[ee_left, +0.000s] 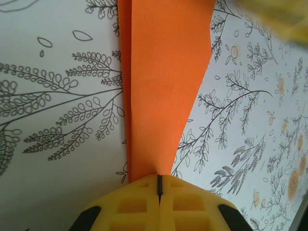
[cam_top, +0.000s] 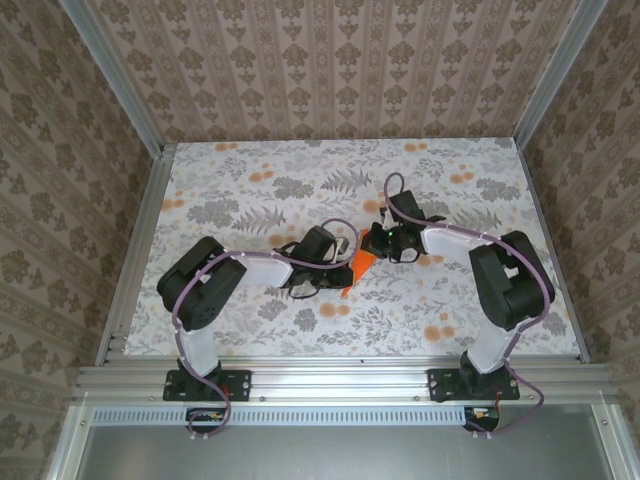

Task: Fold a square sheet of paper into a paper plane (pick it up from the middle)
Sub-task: Fold the wing for the fifth time at the center of the table.

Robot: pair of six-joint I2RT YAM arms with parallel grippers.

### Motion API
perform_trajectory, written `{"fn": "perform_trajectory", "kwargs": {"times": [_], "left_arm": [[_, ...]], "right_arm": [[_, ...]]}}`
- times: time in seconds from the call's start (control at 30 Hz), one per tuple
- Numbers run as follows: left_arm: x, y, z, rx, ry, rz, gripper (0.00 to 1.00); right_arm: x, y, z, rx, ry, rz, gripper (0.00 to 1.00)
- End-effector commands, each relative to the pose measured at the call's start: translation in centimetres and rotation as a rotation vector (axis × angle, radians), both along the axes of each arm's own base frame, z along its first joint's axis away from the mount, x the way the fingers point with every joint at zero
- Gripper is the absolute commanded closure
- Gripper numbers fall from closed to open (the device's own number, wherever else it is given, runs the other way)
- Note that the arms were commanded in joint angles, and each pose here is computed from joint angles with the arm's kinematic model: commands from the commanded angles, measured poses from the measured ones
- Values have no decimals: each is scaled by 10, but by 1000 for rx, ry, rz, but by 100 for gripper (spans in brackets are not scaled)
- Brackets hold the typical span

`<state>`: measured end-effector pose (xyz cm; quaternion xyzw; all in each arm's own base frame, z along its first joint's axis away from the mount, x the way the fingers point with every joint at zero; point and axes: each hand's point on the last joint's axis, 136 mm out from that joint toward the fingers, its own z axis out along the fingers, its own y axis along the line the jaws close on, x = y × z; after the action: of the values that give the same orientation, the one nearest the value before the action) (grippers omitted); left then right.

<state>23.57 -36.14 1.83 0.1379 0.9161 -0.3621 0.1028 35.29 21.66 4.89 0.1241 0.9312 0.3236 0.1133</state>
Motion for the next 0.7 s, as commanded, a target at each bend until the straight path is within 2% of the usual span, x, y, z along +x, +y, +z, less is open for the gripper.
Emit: {"fn": "perform_trajectory", "kwargs": {"times": [0.0, 0.23, 0.43, 0.67], "left_arm": [[-50, 57, -66, 272, 189, -10, 100], [-51, 56, -65, 265, 190, -14, 100], [-52, 56, -65, 267, 192, -17, 100], [-63, 63, -71, 283, 222, -43, 100]], "right_arm": [[-2, 20, -10, 75, 27, 20, 92], [1, 34, -23, 108, 51, 42, 92], [5, 24, -42, 21, 71, 30, 92], [30, 5, -45, -52, 42, -4, 92]]}}
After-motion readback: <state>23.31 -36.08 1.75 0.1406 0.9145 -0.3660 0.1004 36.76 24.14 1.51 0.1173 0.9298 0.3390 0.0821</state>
